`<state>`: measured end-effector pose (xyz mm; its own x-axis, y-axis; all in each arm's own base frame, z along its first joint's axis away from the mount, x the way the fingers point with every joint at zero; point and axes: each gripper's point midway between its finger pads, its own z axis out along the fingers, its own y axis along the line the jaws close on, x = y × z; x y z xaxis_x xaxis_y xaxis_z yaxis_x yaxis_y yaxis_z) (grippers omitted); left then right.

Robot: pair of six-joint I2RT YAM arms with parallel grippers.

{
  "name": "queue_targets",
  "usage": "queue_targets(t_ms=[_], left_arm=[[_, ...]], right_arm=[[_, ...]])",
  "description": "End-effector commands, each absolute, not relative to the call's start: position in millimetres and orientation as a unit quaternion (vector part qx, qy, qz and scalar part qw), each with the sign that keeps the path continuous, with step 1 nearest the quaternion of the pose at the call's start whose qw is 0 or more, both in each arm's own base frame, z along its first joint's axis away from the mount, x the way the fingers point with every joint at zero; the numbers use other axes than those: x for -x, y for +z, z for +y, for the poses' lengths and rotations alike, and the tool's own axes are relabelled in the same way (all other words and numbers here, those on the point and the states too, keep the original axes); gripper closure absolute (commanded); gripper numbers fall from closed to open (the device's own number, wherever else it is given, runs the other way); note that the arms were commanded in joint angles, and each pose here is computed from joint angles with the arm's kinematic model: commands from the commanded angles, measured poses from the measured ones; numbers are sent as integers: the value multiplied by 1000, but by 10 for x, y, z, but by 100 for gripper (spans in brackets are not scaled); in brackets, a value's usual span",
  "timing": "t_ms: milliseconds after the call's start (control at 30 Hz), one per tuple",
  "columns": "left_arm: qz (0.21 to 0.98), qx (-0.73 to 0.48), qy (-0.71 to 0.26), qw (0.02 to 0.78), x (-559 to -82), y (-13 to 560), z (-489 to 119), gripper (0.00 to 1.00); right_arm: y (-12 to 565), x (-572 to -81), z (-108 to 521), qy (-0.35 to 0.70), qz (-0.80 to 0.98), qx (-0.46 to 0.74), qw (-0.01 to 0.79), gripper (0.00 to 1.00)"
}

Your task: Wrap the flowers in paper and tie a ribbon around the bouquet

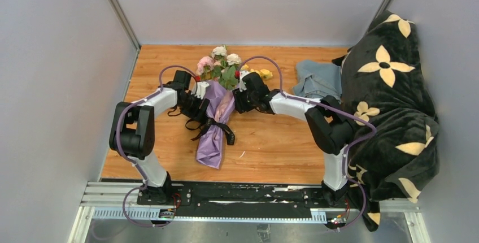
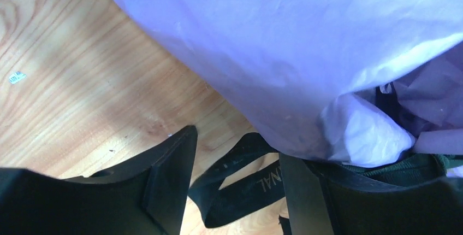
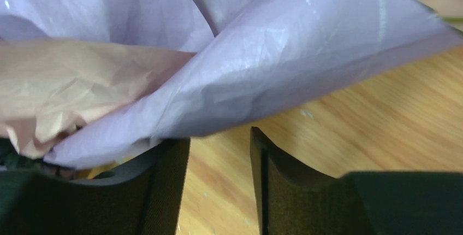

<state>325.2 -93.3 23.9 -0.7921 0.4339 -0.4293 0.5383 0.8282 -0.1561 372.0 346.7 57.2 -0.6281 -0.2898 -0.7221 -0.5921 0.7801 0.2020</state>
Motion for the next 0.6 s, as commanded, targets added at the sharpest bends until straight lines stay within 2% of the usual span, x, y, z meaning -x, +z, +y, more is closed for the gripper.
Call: queue_targets(t_ms=[0,100,200,267,300,367,433,567], left_arm=[[933,-236,-162,216,-3282,493,-981,36],[912,-238,-203,267,-3220,909,-1053,32],[891,-242,-220,315,-3202,1288,-1036,25],[895,-220,-179,345,-3312,1436,-803,19],[902,-192,-145,358,-3402,1461,-623,11],[912,-109,-74,389,-3555,1498,-111,1],[911,-43,-32,409,-3564,1403,200,0],[894,-14,9,447,-3422,1180,353,0]], right_arm=[[979,-3735,2840,135,881,247,381,47],[1342,-3662,2217,130,882,214,398,34],[1522,-3481,1586,151,889,162,400,27],[1686,-3341,1208,136,882,137,430,26],[1697,-3274,1089,117,878,133,445,25],[1781,-3202,835,70,864,94,491,22],[1814,-3158,587,27,844,37,535,19],[1899,-3065,232,-26,805,-52,591,13]])
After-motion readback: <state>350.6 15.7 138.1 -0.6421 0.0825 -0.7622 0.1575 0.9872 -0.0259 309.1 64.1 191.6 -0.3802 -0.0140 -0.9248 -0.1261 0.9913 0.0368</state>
